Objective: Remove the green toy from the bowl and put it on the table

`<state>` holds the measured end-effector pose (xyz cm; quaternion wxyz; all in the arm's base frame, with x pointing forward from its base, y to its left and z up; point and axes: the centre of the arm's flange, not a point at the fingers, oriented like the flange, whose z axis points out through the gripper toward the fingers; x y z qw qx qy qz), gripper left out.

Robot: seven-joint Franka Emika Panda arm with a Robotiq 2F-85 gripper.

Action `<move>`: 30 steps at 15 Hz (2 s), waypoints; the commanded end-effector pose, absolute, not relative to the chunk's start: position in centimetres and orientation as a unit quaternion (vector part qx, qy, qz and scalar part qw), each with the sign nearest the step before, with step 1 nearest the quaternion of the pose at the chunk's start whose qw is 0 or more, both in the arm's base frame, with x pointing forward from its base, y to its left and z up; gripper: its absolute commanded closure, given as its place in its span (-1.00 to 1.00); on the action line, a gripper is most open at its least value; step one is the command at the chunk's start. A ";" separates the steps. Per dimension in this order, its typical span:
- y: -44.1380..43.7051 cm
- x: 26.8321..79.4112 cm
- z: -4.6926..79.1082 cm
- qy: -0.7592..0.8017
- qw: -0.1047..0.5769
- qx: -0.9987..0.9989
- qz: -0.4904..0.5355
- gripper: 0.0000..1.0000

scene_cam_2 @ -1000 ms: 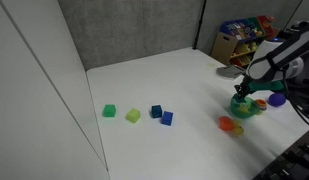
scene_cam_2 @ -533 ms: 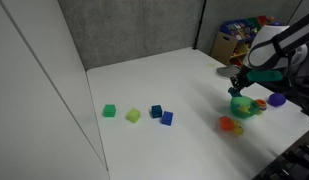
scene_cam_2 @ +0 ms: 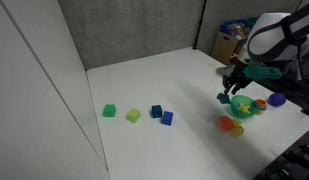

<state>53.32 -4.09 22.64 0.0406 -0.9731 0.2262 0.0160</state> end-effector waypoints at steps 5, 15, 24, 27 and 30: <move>-2.5 52.2 29.0 0.252 0.053 -0.966 0.022 -1.00; -4.4 47.9 39.0 0.234 0.046 -0.971 0.032 -1.00; -5.5 41.1 45.3 0.117 0.001 -0.993 -0.037 -1.00; -5.2 42.1 45.2 0.128 0.006 -0.991 -0.033 -1.00; -5.5 40.8 45.5 0.128 0.005 -0.991 -0.040 -1.00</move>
